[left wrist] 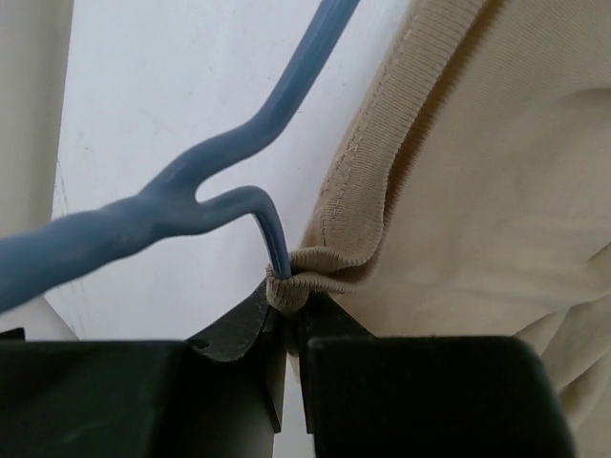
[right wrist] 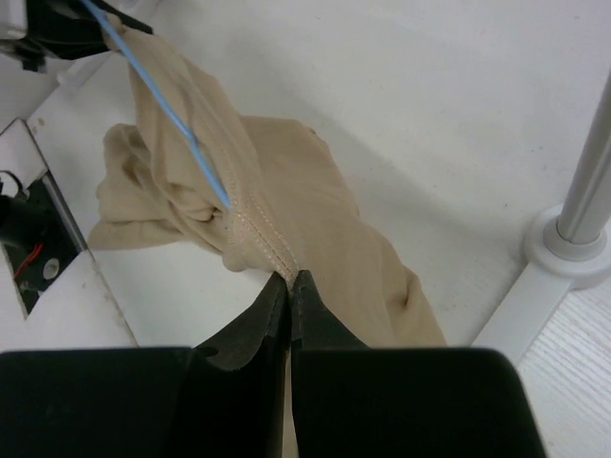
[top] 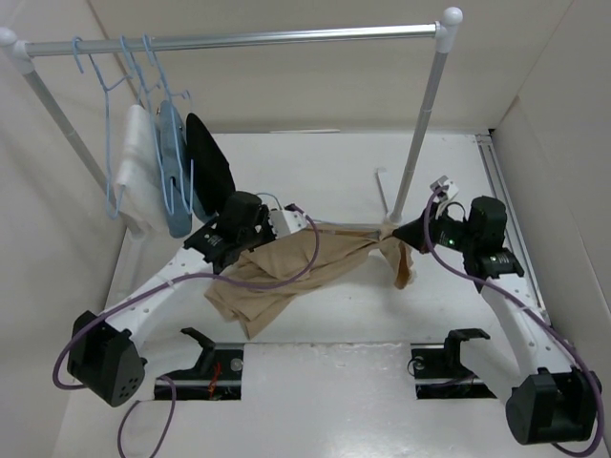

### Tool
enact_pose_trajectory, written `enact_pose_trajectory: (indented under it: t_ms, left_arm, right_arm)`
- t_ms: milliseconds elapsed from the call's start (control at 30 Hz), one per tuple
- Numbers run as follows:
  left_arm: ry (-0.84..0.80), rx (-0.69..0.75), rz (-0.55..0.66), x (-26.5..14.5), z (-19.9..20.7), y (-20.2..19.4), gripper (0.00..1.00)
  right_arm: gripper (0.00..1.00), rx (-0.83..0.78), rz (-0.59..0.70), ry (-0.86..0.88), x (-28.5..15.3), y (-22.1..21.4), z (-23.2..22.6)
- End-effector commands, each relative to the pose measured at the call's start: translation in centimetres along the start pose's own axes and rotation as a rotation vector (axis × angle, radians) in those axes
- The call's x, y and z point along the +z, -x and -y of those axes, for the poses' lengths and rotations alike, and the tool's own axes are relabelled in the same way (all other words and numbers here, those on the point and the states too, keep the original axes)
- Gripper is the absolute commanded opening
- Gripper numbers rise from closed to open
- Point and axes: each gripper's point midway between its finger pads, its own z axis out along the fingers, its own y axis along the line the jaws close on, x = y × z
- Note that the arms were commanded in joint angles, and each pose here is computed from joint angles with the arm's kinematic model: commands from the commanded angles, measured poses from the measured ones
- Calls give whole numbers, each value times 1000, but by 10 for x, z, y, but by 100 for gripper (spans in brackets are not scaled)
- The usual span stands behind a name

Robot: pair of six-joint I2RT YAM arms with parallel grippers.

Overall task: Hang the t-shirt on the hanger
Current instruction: Place tshirt on hanger

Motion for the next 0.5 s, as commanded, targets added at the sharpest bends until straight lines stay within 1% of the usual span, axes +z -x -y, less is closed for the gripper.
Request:
enact_pose_trajectory:
  t_ms: [0,67,167,200,233,267,367,433,467]
  left_arm:
    - [65,-77,-14,-5,-18,9,0]
    - [41,-53,-34,1,-10,7,0]
    - [97,88,-74,6,-8,3,0]
    - [148,117,-83,0,-13,1,0]
    - [140,152,-85,3,-2,-2,0]
    - [138,168,-77,5,0,0,0]
    - [136,146,-68,3,1,5,0]
    - [122,90,-82,8,3,6,0]
    - [130,67,-72,7,-2,13,0]
  right_arm:
    - [0,-118,47,105,-7,34,-22]
    - [0,-147,28,118,-9,35,-24]
    - [0,-187,42,127,-13,50,-30]
    - [0,-194,48,127,-13,53,-31]
    - [0,-185,47,138,-14,53,-33]
    - [0,-197,56,138,-15,59,-35]
    - [0,-207,56,186,-15,65,-46]
    - [0,-218,51,228,-16,64,-55]
    - [0,-231,48,261,-17,65,-62]
